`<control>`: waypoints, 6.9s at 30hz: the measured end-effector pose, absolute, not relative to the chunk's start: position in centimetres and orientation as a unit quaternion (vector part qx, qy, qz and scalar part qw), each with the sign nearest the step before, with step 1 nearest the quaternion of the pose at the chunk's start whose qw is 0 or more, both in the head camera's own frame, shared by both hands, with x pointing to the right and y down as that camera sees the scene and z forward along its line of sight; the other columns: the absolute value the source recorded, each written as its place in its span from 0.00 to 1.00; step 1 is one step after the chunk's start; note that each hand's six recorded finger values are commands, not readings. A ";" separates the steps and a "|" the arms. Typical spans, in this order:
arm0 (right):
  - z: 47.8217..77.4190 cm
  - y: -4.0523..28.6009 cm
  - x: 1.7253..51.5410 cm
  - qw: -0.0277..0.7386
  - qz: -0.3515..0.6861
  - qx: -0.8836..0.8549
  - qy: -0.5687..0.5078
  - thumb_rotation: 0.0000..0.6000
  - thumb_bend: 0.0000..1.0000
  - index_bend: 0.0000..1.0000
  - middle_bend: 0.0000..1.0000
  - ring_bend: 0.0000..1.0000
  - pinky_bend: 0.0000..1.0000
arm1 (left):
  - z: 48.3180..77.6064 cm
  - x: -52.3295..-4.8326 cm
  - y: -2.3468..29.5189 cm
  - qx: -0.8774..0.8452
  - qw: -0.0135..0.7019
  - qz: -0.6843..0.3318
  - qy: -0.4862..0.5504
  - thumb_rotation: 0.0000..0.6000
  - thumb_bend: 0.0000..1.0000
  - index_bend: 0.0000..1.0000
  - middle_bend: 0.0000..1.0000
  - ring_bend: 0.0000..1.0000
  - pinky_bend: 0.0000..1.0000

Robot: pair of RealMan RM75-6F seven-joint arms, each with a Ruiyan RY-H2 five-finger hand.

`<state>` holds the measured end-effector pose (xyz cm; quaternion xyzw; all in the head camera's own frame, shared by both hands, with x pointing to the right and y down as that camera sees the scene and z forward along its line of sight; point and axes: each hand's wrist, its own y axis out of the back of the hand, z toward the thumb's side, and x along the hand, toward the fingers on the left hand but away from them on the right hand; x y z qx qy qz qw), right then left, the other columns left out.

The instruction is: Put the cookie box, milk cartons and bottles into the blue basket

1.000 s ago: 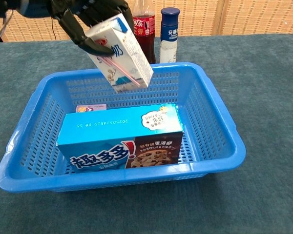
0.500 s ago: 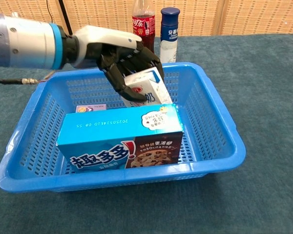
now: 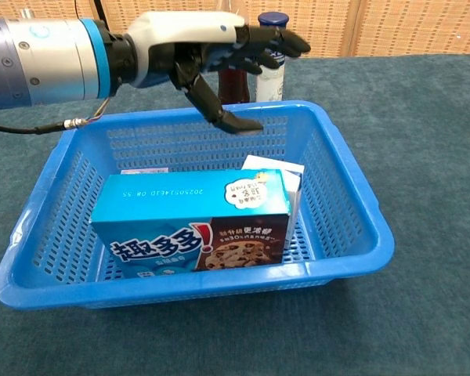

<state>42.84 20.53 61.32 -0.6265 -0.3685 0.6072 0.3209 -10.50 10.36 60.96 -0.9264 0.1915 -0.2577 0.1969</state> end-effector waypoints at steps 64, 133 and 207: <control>69.7 -4.4 18.5 0.082 0.322 -0.836 -0.437 1.00 0.00 0.00 0.00 0.00 0.07 | 54.7 -44.4 14.0 -0.626 0.310 -0.582 0.417 1.00 0.29 0.00 0.00 0.00 0.00; 53.8 3.2 20.1 0.127 0.155 -0.864 -0.462 1.00 0.52 0.59 0.62 0.66 0.78 | 56.2 -44.3 13.7 -0.643 0.287 -0.591 0.393 1.00 0.29 0.00 0.00 0.00 0.00; 66.1 -6.8 19.1 0.057 0.301 -0.838 -0.451 1.00 0.00 0.00 0.00 0.00 0.00 | 57.5 -43.8 14.0 -0.648 0.283 -0.603 0.368 1.00 0.29 0.00 0.00 0.00 0.00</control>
